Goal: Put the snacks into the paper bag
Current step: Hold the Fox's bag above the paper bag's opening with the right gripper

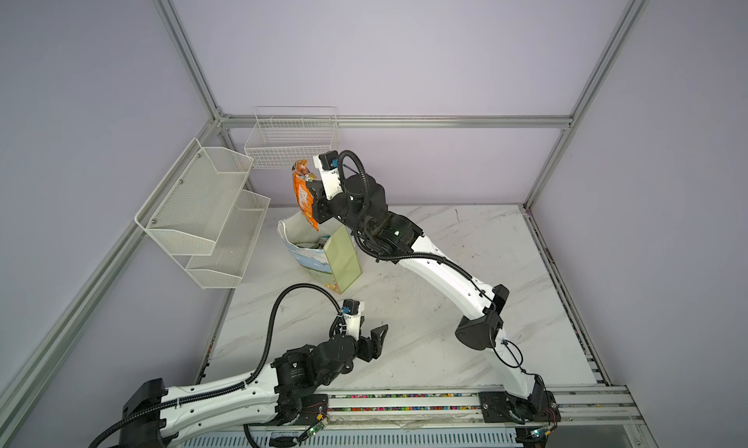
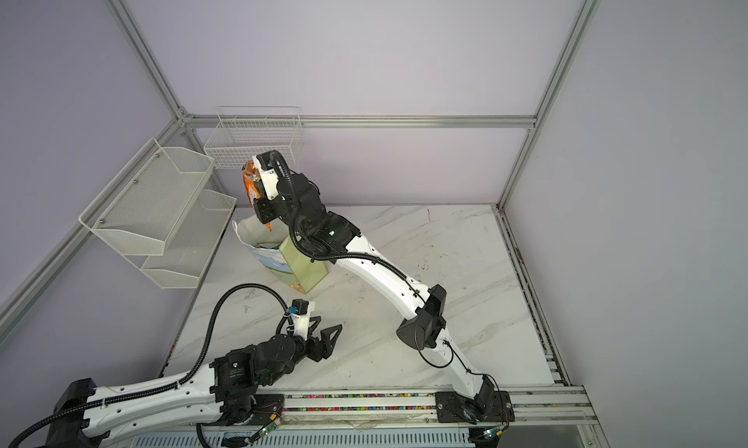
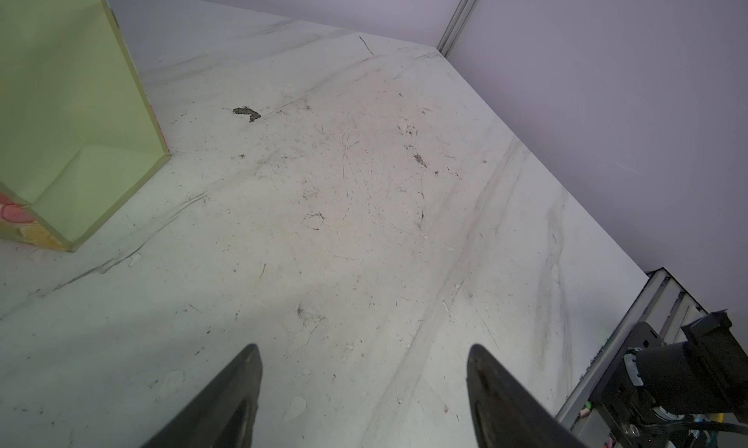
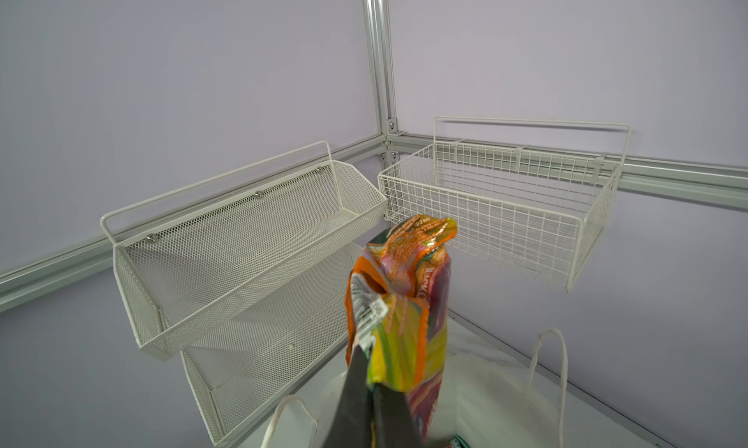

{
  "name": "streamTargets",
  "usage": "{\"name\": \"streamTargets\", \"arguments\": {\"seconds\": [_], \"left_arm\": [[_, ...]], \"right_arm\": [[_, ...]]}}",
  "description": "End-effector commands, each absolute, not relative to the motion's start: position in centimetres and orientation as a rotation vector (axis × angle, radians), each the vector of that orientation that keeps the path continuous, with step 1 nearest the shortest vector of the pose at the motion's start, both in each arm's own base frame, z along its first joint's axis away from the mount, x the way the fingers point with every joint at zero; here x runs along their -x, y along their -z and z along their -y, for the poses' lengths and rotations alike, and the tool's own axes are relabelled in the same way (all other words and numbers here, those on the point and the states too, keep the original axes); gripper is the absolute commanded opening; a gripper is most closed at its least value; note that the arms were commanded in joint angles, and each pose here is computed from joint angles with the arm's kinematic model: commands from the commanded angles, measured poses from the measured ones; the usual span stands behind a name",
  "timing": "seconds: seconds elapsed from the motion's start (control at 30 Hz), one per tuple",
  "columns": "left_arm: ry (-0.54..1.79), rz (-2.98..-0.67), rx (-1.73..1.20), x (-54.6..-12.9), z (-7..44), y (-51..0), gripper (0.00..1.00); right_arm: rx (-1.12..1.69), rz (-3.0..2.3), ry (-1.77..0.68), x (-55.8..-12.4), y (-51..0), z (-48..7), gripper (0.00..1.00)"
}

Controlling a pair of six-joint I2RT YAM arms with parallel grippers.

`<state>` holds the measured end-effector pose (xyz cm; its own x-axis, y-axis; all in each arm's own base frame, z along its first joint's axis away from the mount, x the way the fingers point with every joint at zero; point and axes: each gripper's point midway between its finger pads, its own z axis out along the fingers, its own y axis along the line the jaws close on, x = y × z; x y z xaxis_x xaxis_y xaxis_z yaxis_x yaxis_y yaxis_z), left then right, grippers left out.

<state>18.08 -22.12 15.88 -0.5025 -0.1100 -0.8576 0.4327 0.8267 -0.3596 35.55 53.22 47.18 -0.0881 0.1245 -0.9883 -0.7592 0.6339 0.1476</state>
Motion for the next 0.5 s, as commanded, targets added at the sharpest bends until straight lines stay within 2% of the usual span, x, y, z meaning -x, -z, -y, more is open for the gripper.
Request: {"name": "streamTargets", "arguments": {"seconds": [0.0, 0.47], "left_arm": [[0.682, -1.956, -0.233, -18.22, 22.16, -17.2, 0.78], [0.683, -1.963, -0.203, -18.12, 21.4, -16.89, 0.78]], "right_arm": [[0.519, -1.379, -0.876, -34.61, -50.5, -53.2, 0.0], [0.538, -1.379, -0.896, -34.12, -49.98, -53.93, 0.0]]}}
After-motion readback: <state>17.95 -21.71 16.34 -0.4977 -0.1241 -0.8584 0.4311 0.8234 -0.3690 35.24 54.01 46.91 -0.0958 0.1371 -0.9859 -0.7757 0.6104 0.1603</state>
